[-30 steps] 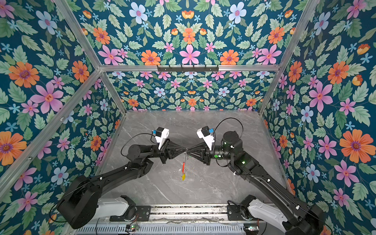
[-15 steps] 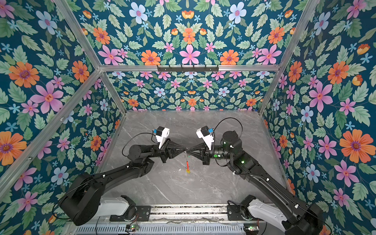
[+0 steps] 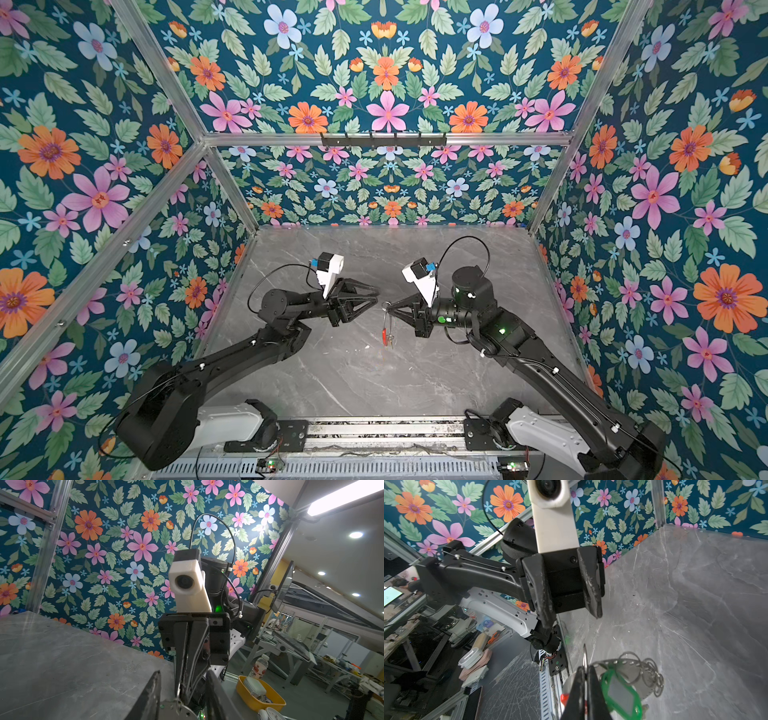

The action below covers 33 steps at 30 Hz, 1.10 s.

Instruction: Remove the keys from the keyring

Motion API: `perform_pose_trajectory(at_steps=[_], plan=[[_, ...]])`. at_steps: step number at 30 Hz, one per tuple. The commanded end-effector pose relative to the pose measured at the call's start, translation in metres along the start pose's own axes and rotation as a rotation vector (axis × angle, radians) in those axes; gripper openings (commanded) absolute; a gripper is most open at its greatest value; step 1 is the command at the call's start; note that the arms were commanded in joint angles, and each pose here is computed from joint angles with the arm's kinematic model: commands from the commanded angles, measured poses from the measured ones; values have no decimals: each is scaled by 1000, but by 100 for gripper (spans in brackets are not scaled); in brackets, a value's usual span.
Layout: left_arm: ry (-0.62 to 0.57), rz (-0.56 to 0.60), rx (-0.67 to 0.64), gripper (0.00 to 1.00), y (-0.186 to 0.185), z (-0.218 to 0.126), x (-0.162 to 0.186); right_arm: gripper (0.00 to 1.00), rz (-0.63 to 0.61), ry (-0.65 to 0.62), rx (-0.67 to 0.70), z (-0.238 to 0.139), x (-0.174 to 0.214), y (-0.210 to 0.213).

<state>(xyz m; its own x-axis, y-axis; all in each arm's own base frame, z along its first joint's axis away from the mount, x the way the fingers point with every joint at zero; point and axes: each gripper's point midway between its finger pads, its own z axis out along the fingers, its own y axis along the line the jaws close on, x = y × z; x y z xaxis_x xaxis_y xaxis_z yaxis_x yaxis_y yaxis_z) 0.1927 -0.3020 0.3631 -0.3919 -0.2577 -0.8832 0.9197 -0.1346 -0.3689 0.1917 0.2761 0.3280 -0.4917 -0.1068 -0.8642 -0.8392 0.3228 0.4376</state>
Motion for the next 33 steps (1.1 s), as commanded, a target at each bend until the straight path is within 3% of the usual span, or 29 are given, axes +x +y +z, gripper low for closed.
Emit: perform_pose_trajectory(at_steps=[1,6,12,19,33], plan=[[66,22,-107,39,19,-1,11,0,-22,48,66,-5,7,-7],[144,5,-155,41,25,0,19,0,-28,127,102,-10,13,-8],[234,-33,-111,42,17,5,30,0,-49,230,107,-10,23,-7],[359,-65,-67,42,5,12,50,0,-94,262,92,-4,24,-2],[408,-23,-26,18,-12,13,61,0,-128,226,115,2,13,-8]])
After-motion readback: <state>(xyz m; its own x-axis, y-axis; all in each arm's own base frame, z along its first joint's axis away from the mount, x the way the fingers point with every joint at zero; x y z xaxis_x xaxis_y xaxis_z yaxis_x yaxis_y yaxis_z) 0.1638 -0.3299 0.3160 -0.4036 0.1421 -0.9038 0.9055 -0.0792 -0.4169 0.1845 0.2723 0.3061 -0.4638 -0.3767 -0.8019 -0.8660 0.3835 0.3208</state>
